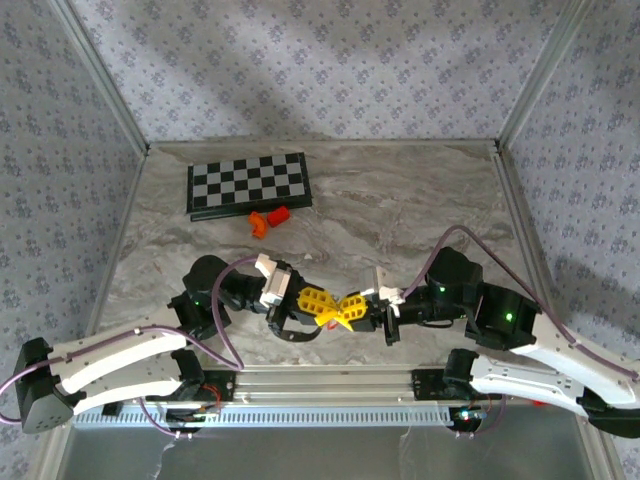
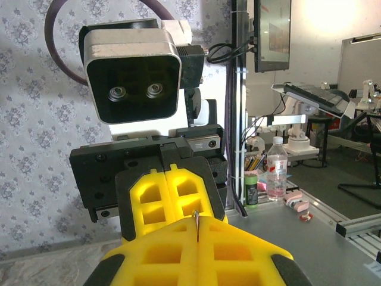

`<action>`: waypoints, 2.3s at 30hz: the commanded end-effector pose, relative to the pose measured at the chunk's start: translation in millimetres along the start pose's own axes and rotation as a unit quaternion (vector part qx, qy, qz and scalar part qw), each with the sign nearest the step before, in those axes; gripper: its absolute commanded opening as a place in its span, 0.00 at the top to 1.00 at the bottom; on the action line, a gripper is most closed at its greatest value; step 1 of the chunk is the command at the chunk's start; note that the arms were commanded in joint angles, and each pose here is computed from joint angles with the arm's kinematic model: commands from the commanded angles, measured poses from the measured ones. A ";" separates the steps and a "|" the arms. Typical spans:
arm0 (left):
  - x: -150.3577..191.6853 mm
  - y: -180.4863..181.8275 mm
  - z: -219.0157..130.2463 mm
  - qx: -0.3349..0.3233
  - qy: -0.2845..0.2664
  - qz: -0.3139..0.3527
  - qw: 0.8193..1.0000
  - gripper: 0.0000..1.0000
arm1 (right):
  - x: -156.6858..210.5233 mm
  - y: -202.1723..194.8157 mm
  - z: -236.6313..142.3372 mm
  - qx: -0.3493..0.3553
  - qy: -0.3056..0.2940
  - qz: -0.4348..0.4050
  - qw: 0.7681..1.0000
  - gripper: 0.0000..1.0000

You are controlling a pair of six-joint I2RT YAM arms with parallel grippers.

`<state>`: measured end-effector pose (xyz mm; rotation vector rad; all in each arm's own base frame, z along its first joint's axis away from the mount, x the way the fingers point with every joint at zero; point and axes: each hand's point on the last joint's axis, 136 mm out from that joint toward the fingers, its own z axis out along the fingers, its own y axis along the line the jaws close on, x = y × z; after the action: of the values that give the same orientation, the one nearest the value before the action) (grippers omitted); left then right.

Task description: Put the keys on the keyring

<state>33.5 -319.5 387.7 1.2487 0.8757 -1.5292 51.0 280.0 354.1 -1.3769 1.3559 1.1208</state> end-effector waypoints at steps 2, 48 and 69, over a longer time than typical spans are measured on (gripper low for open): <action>-22.0 -19.3 5.1 0.043 -0.021 0.031 0.998 1.00 | -11.2 -12.9 1.1 0.025 -0.014 -0.006 1.000 1.00; -5.6 17.2 -2.9 -0.075 -0.004 0.045 0.996 1.00 | -20.8 -4.7 -21.8 0.053 -0.105 -0.064 0.991 0.72; -6.5 14.8 -2.3 -0.068 -0.006 0.046 0.997 1.00 | -17.0 -13.8 -12.3 0.065 -0.085 -0.060 0.992 0.89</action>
<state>54.4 -324.6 381.1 1.1743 0.9537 -1.3815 64.0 268.1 373.5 -1.2086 1.1833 1.0407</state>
